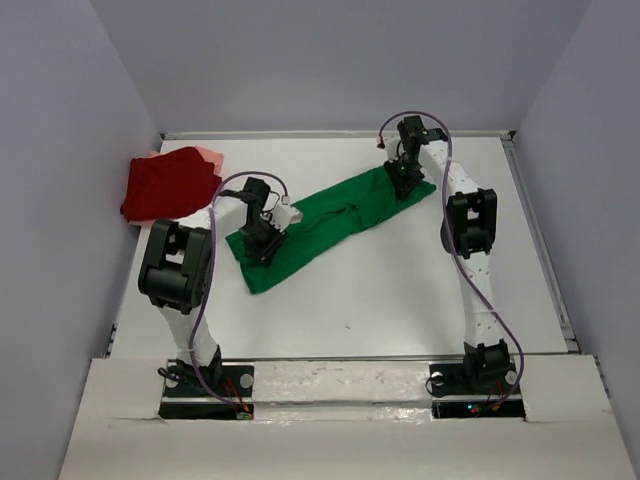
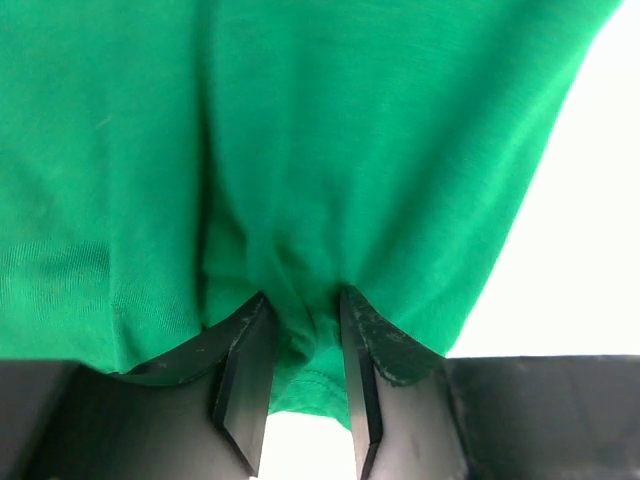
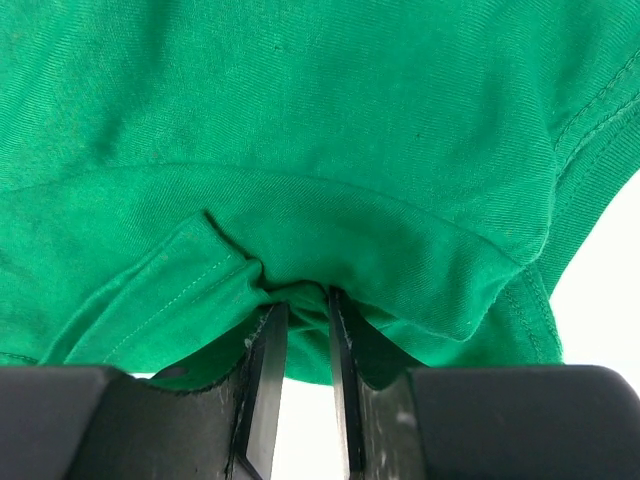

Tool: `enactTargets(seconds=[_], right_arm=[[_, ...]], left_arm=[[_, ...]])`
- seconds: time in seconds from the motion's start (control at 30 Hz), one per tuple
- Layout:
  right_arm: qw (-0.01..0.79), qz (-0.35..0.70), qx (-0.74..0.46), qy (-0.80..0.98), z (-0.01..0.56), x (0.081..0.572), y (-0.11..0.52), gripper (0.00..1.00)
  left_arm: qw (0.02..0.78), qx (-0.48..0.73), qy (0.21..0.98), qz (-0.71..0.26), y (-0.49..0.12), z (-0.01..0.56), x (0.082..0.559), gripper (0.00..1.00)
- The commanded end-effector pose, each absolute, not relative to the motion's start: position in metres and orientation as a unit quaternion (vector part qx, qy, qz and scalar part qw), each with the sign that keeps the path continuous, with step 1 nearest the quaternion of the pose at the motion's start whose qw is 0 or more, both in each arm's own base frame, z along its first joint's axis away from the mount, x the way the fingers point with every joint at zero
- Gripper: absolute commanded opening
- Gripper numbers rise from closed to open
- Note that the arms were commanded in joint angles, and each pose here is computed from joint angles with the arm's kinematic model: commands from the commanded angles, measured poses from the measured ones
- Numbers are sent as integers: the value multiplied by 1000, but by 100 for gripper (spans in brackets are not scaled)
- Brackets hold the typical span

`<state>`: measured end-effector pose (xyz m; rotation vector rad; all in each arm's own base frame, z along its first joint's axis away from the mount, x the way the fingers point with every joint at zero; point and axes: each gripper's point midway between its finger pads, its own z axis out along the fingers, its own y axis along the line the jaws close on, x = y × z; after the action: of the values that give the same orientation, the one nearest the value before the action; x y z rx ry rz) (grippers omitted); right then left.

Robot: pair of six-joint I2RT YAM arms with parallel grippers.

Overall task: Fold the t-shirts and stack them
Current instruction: Fold the tshirt

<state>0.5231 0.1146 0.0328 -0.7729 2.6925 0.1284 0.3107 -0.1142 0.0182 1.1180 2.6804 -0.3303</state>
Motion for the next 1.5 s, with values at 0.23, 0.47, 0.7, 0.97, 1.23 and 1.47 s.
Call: enactTargets(seconds=[0.23, 0.47, 0.7, 0.97, 1.23, 1.47], right_arm=[[242, 135, -314, 908, 55, 546, 155, 35], [259, 129, -331, 898, 59, 553, 161, 43], [279, 158, -348, 881, 64, 558, 184, 51], [296, 166, -374, 863, 59, 568, 209, 55], [315, 123, -387, 858, 74, 573, 201, 56], [358, 87, -387, 846, 137, 567, 189, 60]], left_arm=[[-23, 477, 856, -197, -175, 16, 200, 40], [-57, 518, 824, -222, -213, 12, 175, 40], [-78, 553, 792, -248, -246, 12, 157, 39], [-89, 570, 765, -285, -278, 16, 148, 37], [-62, 590, 751, -290, -292, 37, 158, 41], [7, 606, 753, -257, -295, 90, 181, 56]])
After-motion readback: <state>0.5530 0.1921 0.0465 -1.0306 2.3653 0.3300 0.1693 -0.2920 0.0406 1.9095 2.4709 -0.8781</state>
